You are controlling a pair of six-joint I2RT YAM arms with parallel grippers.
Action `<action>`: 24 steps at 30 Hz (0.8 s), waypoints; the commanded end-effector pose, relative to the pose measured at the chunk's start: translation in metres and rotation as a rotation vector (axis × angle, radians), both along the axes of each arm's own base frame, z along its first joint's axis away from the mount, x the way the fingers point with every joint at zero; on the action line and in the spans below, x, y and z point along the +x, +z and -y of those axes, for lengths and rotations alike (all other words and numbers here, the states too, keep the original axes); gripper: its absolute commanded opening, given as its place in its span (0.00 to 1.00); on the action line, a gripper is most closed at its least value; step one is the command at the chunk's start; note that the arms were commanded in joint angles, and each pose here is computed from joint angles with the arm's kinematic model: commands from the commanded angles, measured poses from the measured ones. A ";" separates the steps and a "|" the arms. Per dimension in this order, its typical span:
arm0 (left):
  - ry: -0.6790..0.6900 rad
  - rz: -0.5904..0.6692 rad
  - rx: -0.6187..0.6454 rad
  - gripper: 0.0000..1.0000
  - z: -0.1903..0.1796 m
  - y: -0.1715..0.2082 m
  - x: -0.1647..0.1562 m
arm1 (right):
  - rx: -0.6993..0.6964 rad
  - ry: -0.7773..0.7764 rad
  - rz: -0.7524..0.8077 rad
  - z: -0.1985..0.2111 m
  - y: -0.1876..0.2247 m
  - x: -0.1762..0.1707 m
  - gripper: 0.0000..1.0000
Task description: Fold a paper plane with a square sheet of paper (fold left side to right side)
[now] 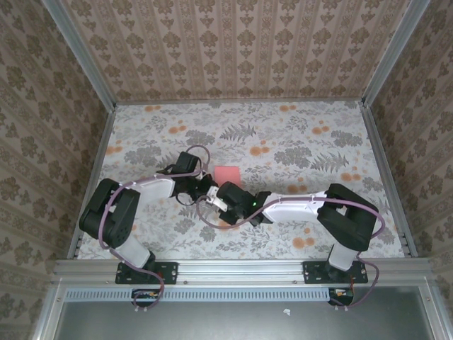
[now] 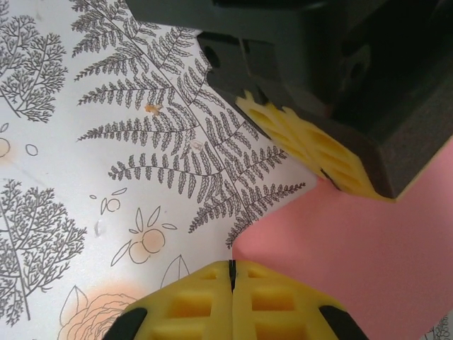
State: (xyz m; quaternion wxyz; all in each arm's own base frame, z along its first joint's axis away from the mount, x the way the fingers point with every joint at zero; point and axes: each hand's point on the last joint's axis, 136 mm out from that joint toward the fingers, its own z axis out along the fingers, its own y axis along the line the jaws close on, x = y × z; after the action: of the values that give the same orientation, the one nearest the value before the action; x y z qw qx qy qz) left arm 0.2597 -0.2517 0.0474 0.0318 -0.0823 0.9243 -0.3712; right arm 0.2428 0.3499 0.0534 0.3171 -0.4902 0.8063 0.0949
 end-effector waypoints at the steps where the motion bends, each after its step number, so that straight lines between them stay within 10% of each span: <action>1: -0.029 0.060 -0.005 0.23 -0.007 0.021 0.005 | 0.043 0.007 -0.107 0.001 0.008 -0.008 0.00; 8: -0.035 0.135 0.024 0.34 -0.033 0.045 0.020 | 0.110 -0.020 -0.258 0.001 0.007 -0.009 0.00; 24: -0.256 0.126 -0.046 0.17 0.027 0.018 0.063 | 0.155 -0.066 -0.398 -0.006 -0.002 -0.001 0.00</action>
State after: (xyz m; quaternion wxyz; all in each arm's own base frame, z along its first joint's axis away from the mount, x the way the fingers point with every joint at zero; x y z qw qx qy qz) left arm 0.3253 -0.2672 0.0668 0.0539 0.0257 0.9198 -0.3878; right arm 0.2434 0.3527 0.0513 0.2126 -0.4180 0.8538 0.2262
